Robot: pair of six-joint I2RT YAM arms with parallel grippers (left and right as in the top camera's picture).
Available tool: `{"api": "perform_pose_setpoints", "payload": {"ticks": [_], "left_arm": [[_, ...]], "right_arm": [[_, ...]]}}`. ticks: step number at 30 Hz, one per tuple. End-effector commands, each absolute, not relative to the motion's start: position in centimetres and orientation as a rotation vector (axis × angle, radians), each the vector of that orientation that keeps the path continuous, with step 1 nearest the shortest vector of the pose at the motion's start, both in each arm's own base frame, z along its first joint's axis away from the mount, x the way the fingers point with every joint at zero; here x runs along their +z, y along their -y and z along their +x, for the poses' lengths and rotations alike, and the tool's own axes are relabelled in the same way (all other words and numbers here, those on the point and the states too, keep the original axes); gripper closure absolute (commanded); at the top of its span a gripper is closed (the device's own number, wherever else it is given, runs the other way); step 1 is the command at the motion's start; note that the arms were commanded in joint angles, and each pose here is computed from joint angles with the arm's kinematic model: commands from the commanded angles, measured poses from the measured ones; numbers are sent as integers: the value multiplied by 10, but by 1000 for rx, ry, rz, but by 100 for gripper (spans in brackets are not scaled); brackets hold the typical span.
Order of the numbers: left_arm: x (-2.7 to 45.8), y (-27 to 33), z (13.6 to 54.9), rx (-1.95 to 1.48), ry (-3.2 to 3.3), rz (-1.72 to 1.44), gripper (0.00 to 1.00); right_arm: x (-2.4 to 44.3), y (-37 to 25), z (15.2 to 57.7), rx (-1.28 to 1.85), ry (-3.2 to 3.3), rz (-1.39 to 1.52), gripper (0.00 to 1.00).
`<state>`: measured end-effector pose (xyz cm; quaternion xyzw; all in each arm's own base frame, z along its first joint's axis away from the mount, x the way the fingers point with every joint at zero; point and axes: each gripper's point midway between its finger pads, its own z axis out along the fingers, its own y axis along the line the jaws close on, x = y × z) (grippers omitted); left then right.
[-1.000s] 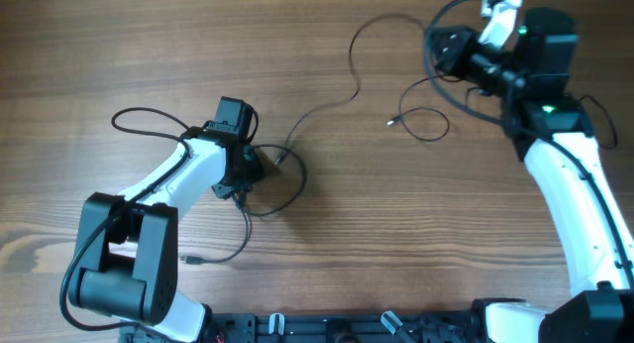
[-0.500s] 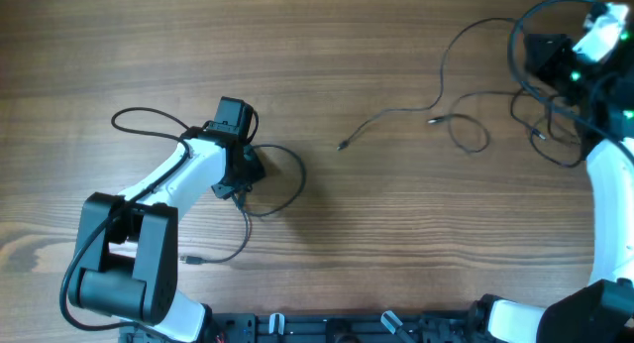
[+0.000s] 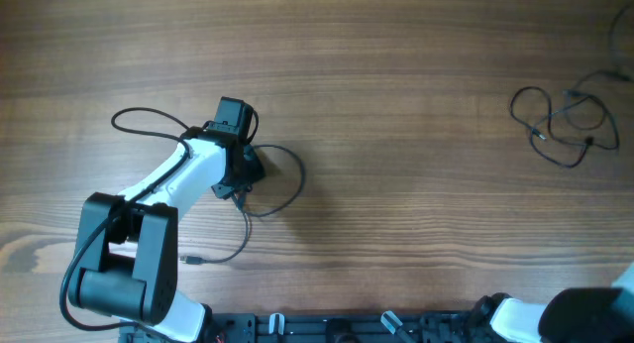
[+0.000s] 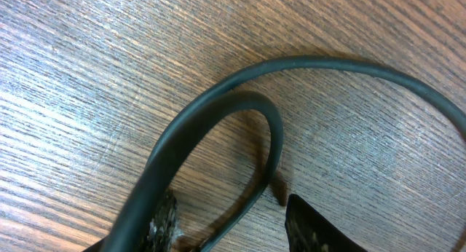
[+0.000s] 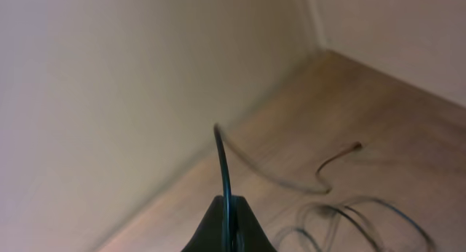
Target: Untangle cables
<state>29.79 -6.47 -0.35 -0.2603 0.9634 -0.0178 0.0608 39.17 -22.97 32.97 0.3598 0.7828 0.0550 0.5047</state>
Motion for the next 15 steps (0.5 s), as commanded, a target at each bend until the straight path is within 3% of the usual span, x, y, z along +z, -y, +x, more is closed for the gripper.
{"api": "perform_pose_setpoints", "payload": {"ticks": [1,2,3,4,6,10,11,13,15], "left_arm": [[-19,57,283,3,-2961,-816,50],[-19,57,283,3,-2961,-816,50],[-19,57,283,2,-2961,-816,50],[-19,57,284,1,-2959,-816,50],[-19,57,284,1,-2958,-815,50],[-19,64,288,-59,-2953,-812,50],[-18,73,293,-135,-2949,-806,57],[-9,111,312,-457,-2923,-686,75],[28,190,320,-1029,-2814,-135,75]], "right_arm": [[271,242,397,95,-2034,948,93],[259,243,397,103,-2062,968,72],[246,243,397,112,-2095,990,42],[233,243,397,123,-2128,1011,24],[221,238,400,164,-2162,1016,17],[209,221,409,314,-2198,986,11],[206,212,413,366,-2212,968,11],[200,190,420,433,-2254,923,9],[191,159,430,471,-2319,862,7]]}}
